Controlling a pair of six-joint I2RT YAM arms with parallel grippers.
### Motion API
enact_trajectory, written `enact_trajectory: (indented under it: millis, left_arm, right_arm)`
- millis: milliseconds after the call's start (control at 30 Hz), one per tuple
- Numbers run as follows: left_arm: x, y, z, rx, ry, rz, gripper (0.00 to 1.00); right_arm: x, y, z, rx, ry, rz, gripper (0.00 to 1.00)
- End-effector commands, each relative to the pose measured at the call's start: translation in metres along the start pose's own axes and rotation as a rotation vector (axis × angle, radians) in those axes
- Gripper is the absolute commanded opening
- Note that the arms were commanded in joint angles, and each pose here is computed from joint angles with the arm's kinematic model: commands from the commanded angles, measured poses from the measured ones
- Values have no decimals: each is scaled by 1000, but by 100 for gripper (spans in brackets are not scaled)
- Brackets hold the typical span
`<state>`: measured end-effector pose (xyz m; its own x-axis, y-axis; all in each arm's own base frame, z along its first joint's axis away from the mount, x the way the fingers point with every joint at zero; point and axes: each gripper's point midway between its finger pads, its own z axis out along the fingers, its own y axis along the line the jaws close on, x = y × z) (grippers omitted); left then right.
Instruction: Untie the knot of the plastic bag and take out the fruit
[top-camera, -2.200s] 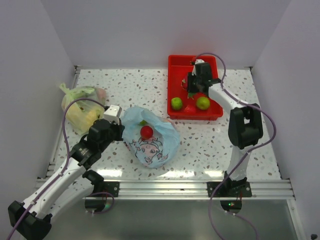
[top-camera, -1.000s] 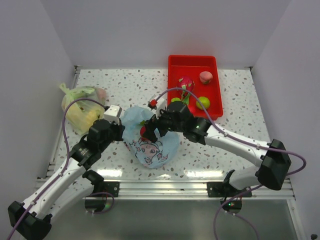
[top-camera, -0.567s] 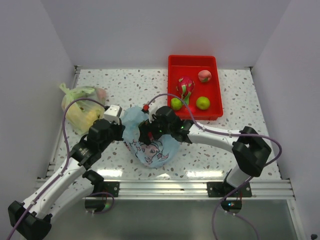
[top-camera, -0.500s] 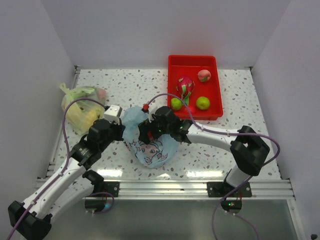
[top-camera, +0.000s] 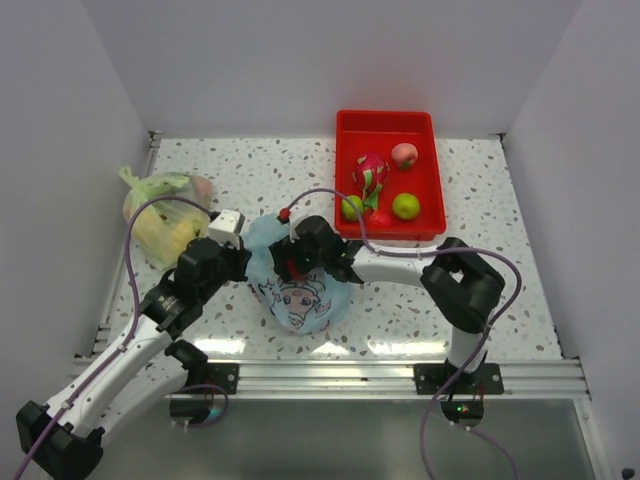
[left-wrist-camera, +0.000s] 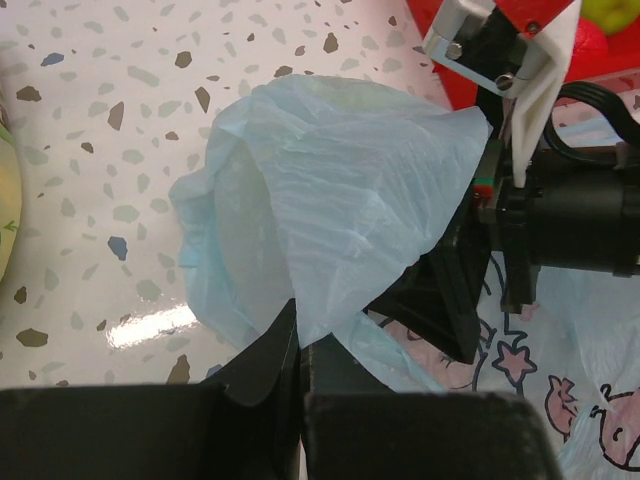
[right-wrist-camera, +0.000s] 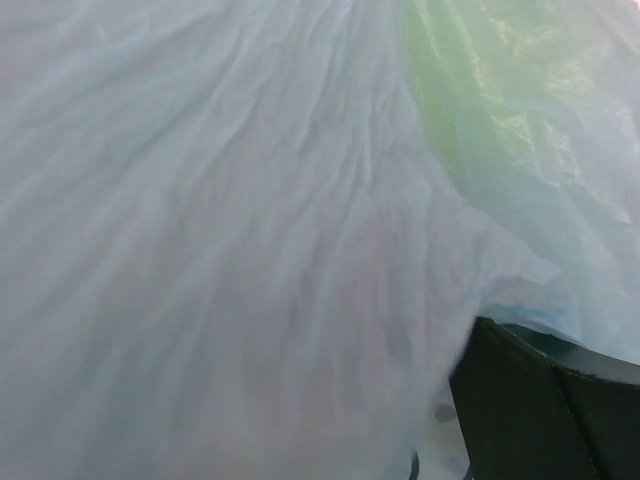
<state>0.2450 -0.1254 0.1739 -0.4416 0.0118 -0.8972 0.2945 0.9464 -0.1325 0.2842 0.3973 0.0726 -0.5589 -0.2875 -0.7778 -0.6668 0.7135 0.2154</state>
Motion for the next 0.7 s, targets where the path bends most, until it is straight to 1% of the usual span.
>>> enact_trajectory:
  millis: [0,67,200,300,333,367,400,433,467,500,567,600,667]
  left_arm:
    - [-12,-2,2,15,-47,11,0]
    - [-13,-2,2,14,-49,9,0]
    - [-11,-2,2,13,-44,9,0]
    - [-12,-2,2,14,-47,9,0]
    - [-11,-2,2,13,-44,9,0]
    - [-12,-2,2,14,-47,9,0]
    - [-12,-2,2,13,-46,9,0]
    - [-13,-2,2,12,-49,9,0]
    - [-12,-2,2,12,-47,9,0]
    - [-13,-2,1,11,-51,8,0]
    - [-13,-2,2,11,-49,9,0]
    - [-12,-1,2,10,-46,9,0]
    - [-12,-2,2,11,-48,9,0]
  right_arm:
    - [-33,2,13,20,-105,24,92]
    - [-33,2,17,20,-100,23,92]
    - [-24,2,22,19,-82,22,87]
    - [-15,2,19,11,-62,17,78]
    - [-13,2,17,11,-57,19,66]
    - [-17,2,11,5,-70,20,60]
    - [-10,1,8,6,-58,21,51]
    - [-11,1,4,5,-64,20,36]
    - [-16,3,-5,1,-80,18,28]
    - [-10,1,-10,5,-67,15,22]
    - [-8,1,-19,0,-62,7,13]
    - [-16,2,-31,-7,-79,7,12]
    - [-17,6,-42,-24,-85,1,9]
